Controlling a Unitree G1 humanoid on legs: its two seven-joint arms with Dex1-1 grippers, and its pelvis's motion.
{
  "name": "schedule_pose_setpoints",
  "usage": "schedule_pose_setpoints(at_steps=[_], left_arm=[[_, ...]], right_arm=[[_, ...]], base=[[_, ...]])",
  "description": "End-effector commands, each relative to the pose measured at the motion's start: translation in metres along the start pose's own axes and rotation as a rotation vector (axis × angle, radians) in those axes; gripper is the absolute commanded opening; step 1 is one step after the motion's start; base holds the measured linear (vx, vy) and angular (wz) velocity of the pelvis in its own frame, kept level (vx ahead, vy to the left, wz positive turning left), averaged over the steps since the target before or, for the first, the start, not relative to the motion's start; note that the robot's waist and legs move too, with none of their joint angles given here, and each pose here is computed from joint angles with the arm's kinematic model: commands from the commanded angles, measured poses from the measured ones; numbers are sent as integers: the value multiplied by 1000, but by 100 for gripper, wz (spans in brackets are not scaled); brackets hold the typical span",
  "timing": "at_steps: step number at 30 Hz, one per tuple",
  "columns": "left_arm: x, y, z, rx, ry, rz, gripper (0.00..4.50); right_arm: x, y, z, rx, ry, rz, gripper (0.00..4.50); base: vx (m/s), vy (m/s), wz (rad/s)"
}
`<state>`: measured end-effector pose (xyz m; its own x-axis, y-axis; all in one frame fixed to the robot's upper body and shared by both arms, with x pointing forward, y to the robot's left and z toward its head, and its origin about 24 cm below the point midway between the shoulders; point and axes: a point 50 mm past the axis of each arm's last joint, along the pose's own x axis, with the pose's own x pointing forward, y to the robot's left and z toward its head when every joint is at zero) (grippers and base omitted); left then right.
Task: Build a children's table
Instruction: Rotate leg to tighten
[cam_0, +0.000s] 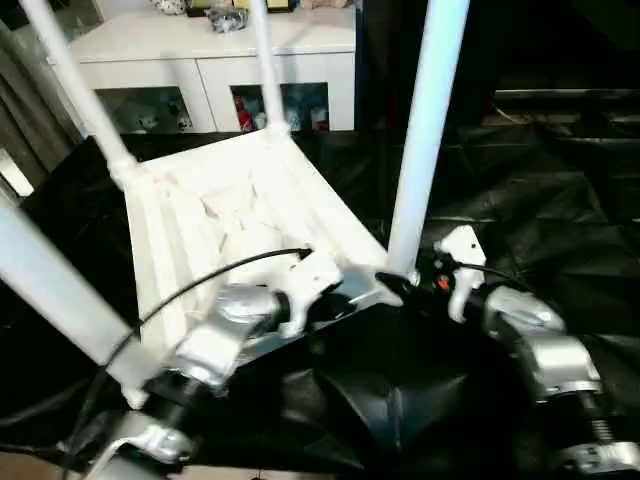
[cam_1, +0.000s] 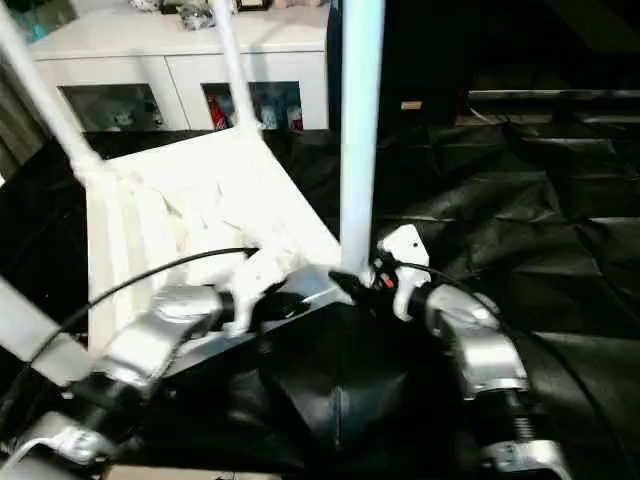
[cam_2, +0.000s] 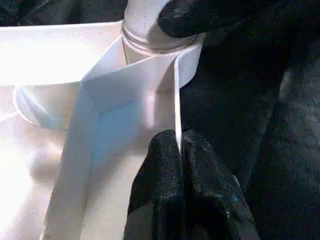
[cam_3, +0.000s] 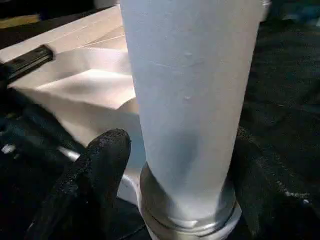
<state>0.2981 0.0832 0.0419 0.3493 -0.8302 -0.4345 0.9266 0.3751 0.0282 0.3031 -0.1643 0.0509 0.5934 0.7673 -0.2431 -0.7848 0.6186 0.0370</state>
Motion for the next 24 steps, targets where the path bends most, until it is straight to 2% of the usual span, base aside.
schedule_pose_setpoints(at_steps=[1, 8, 10, 14, 16, 18, 19, 23, 24], left_arm=[[-2, -7, 17, 74, -80, -92, 0], [-29, -8, 3, 102, -24, -273, 0], [-37, -6, 0, 99, -2, -309, 0], [-40, -2, 0, 98, 2, -298, 0], [-40, -1, 0, 101, 4, -295, 0], [-40, 0, 1, 106, 4, -288, 0], [-39, 1, 2, 108, 2, -275, 0], [-33, 4, 4, 95, -8, -200, 0], [-30, 7, 5, 92, -16, -155, 0]], right_arm=[[12, 21, -2, 4, 29, 203, 322], [-8, 4, 9, -48, 50, 274, 322], [-11, 3, 10, -56, 60, 313, 322], [-13, 7, 9, -51, 74, 367, 322], [-12, 10, 8, -41, 75, 385, 296], [-11, 12, 7, -29, 72, 394, 296], [-9, 14, 6, -17, 66, 399, 277], [-5, 17, 1, 6, 47, 356, 246], [-1, 16, -1, 8, 45, 294, 237]], base=[[0, 0, 0], [0, 0, 0], [0, 0, 0], [0, 0, 0], [0, 0, 0], [0, 0, 0], [0, 0, 0], [0, 0, 0], [0, 0, 0]])
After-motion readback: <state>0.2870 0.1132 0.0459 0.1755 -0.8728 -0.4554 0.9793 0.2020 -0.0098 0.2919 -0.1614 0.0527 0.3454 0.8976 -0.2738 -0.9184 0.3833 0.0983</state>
